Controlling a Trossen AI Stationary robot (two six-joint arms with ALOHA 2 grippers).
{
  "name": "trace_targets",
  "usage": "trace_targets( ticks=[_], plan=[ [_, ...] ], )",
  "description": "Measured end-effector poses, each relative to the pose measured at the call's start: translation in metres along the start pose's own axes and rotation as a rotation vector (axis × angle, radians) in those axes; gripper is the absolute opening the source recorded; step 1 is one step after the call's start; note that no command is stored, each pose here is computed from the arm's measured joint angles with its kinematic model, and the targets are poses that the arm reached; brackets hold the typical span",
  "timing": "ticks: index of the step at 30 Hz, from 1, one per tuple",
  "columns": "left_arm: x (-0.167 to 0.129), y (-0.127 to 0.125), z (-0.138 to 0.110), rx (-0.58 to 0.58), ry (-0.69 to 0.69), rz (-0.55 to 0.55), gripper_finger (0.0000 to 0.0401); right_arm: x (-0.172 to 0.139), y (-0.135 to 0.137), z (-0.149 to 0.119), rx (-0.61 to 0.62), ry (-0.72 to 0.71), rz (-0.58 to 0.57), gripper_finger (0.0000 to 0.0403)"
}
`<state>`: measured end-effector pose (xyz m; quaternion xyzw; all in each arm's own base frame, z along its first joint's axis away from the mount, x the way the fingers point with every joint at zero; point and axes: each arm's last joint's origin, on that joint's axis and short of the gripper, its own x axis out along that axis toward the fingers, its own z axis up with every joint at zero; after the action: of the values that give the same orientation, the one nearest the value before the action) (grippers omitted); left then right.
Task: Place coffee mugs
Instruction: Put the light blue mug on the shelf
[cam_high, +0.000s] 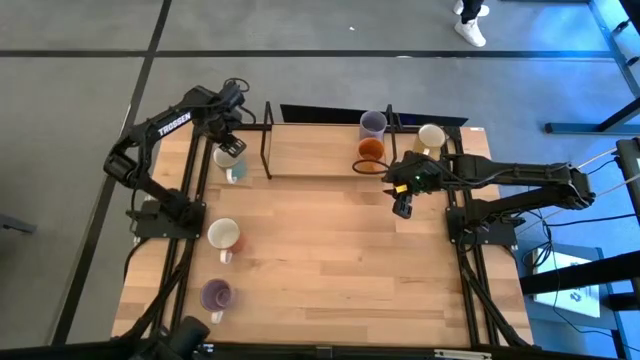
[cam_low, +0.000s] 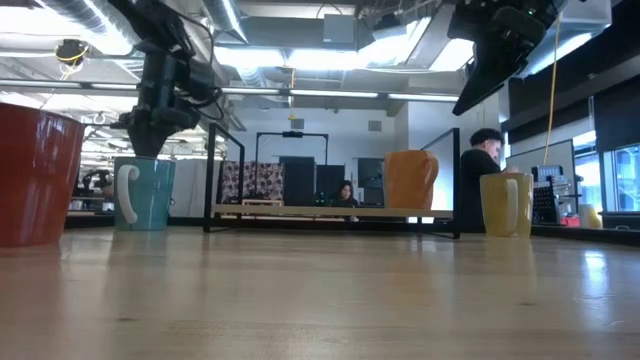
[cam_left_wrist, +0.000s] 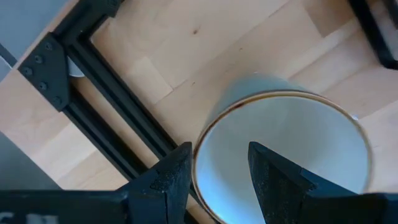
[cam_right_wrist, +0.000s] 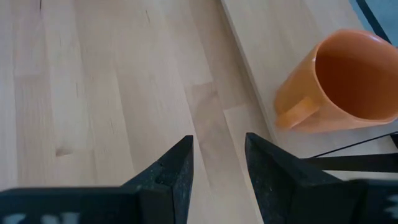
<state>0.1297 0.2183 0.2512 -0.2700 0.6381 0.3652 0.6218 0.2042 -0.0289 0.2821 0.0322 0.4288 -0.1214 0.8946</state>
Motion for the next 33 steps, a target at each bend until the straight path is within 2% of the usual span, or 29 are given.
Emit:
trace_targets(
  ticks=[12,16,21,24,29,33],
  plan=[
    [0.022,-0.001,0.013,0.072,0.072,0.013,0.0143,0.000,0.000,0.001,-0.025,-0.005,0.000,0.0133],
    [0.027,-0.001,0.015,0.101,0.086,0.015,0.0115,0.000,0.000,0.001,-0.026,-0.006,0.000,0.0133],
    [0.028,-0.001,0.017,0.122,0.081,0.018,0.0054,0.000,0.000,0.001,-0.030,-0.006,0.000,0.0133],
    [0.026,-0.002,0.017,0.127,0.073,0.004,0.0022,0.000,0.000,0.001,-0.046,-0.007,-0.007,0.0133],
    [0.019,-0.005,0.013,0.143,0.060,0.013,0.0022,0.000,0.000,0.001,-0.048,-0.006,-0.007,0.0133],
    [-0.004,-0.009,0.006,0.137,0.063,0.087,0.0021,0.000,0.000,0.001,-0.048,-0.007,-0.007,0.0133]
  ],
)
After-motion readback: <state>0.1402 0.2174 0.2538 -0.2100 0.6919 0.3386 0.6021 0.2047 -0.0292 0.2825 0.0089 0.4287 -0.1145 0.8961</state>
